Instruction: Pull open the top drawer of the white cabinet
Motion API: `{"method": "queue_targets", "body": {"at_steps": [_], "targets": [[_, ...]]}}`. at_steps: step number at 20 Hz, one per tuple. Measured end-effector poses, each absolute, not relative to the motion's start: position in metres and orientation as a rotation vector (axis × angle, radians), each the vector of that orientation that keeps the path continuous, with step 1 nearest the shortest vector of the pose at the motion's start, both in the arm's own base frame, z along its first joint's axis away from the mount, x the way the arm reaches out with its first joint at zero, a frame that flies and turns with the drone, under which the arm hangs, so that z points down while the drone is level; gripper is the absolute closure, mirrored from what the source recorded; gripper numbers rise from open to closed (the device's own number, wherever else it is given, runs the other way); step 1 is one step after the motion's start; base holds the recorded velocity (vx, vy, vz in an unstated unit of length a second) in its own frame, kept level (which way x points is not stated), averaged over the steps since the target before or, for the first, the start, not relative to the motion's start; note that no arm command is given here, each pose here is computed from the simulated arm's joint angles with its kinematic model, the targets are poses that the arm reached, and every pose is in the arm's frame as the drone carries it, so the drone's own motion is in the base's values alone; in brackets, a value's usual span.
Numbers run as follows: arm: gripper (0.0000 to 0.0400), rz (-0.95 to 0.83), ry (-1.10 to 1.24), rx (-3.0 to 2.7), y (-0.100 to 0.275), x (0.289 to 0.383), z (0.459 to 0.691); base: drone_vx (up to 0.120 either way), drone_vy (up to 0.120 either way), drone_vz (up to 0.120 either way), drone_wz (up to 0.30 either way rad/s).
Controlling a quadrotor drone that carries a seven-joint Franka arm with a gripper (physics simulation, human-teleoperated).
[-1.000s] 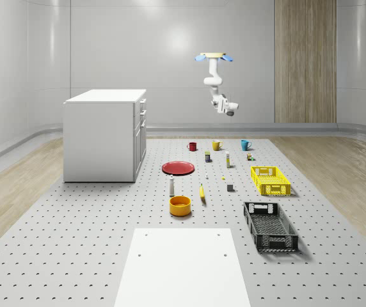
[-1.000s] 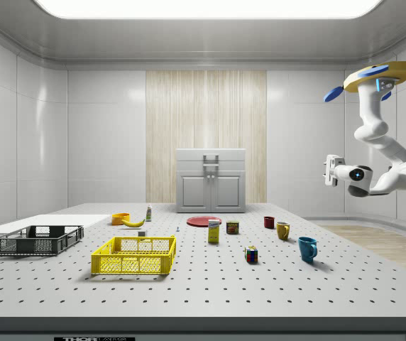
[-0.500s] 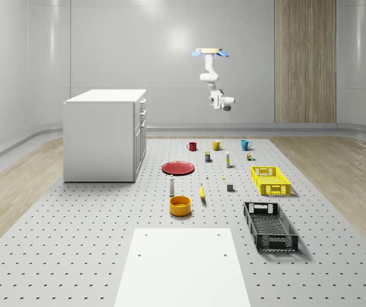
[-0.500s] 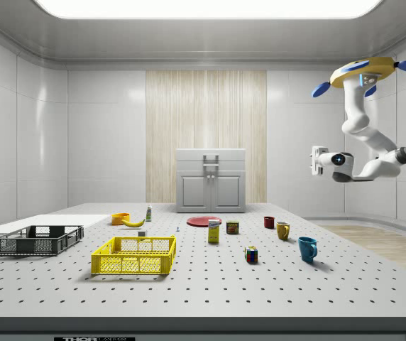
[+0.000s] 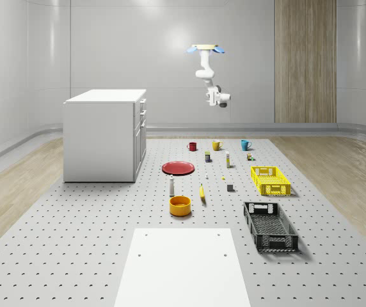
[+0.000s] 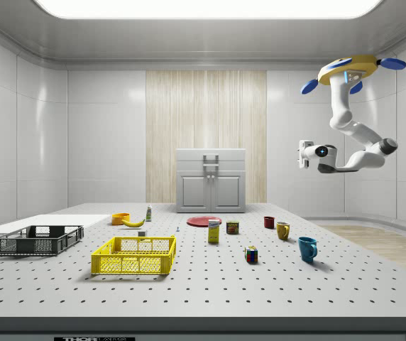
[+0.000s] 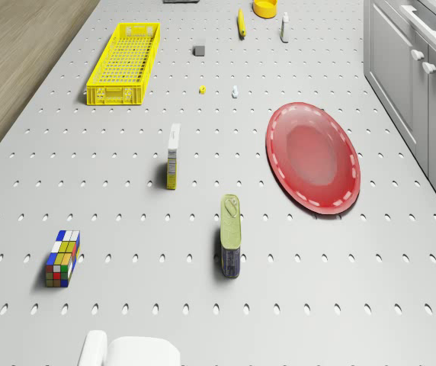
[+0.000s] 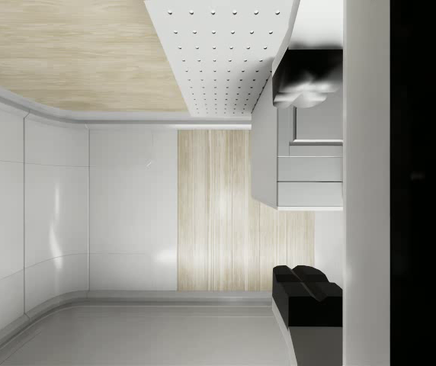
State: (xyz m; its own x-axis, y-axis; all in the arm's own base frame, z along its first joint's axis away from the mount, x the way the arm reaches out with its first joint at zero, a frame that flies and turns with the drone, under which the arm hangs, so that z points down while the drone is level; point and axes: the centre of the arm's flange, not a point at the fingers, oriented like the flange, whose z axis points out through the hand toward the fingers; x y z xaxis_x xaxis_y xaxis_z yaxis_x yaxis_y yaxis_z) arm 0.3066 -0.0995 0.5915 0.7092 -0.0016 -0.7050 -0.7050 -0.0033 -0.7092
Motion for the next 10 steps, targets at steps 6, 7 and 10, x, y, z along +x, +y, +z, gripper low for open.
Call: {"method": "queue_targets", "body": {"at_steps": [6,7,10], "targets": [[0.0095,0.612,0.612,-1.485,-0.0996,0.3066,0.5913,0.027,-0.120,0.000,0.000],[0.0095,0.612,0.612,-1.485,-0.0996,0.3066,0.5913,0.120,-0.120,0.080,0.000],[0.0095,0.612,0.612,-1.485,-0.0996,0.3066,0.5913,0.067,-0.120,0.013,0.000]]}}
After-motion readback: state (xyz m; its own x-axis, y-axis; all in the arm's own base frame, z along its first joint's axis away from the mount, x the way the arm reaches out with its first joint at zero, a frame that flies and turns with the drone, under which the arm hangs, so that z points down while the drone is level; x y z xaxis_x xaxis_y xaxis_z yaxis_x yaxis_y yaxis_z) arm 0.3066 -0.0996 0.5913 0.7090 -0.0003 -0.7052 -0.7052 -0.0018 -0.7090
